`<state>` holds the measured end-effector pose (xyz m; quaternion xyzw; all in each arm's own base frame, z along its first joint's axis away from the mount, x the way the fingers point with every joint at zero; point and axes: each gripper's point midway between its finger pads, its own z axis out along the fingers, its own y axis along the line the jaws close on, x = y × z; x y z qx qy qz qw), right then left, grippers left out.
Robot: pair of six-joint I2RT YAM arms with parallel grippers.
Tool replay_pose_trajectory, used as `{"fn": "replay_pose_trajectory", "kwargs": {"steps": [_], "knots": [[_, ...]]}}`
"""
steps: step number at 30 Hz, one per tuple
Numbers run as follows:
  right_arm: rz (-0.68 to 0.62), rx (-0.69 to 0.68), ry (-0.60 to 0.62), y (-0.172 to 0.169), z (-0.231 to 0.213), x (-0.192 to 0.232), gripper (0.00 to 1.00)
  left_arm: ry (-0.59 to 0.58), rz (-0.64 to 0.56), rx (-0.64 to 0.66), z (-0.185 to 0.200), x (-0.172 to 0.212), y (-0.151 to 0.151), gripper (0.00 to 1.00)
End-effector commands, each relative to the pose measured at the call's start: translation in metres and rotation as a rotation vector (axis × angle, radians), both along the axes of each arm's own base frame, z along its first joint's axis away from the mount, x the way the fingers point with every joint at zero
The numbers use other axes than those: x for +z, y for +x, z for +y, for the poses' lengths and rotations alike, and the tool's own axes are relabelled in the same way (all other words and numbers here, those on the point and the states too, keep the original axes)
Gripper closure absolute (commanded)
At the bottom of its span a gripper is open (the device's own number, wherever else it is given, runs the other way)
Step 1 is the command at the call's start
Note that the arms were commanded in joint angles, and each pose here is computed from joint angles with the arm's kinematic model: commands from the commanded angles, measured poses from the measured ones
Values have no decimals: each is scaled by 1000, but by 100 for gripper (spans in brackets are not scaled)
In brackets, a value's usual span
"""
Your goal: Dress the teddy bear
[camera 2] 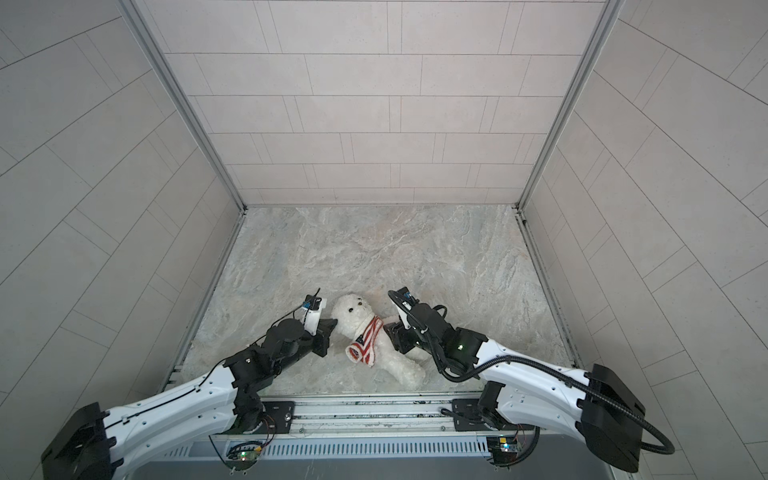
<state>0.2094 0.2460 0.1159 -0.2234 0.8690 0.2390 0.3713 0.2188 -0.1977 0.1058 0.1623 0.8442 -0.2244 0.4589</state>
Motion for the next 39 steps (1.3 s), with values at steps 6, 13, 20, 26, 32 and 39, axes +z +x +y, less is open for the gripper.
{"fn": "replay_pose_trajectory", "kwargs": {"steps": [6, 13, 20, 26, 32, 39], "knots": [[82, 89, 53, -6, 32, -26, 51, -27, 9, 17, -21, 20, 53, 100], [69, 60, 105, -8, 39, -28, 52, -51, 100, 18, -44, 24, 85, 96], [-31, 17, 123, -3, 22, -8, 48, 8, 182, 62, -34, 30, 81, 66], [-55, -43, 110, 0, -5, 1, 47, 15, 192, 85, -18, 51, 45, 38], [-58, -98, 108, 4, -25, 2, 46, -20, 291, 86, -26, 38, -13, 32], [8, -65, 145, 8, -15, -11, 44, -87, 376, 114, -35, 11, -46, 26]]}}
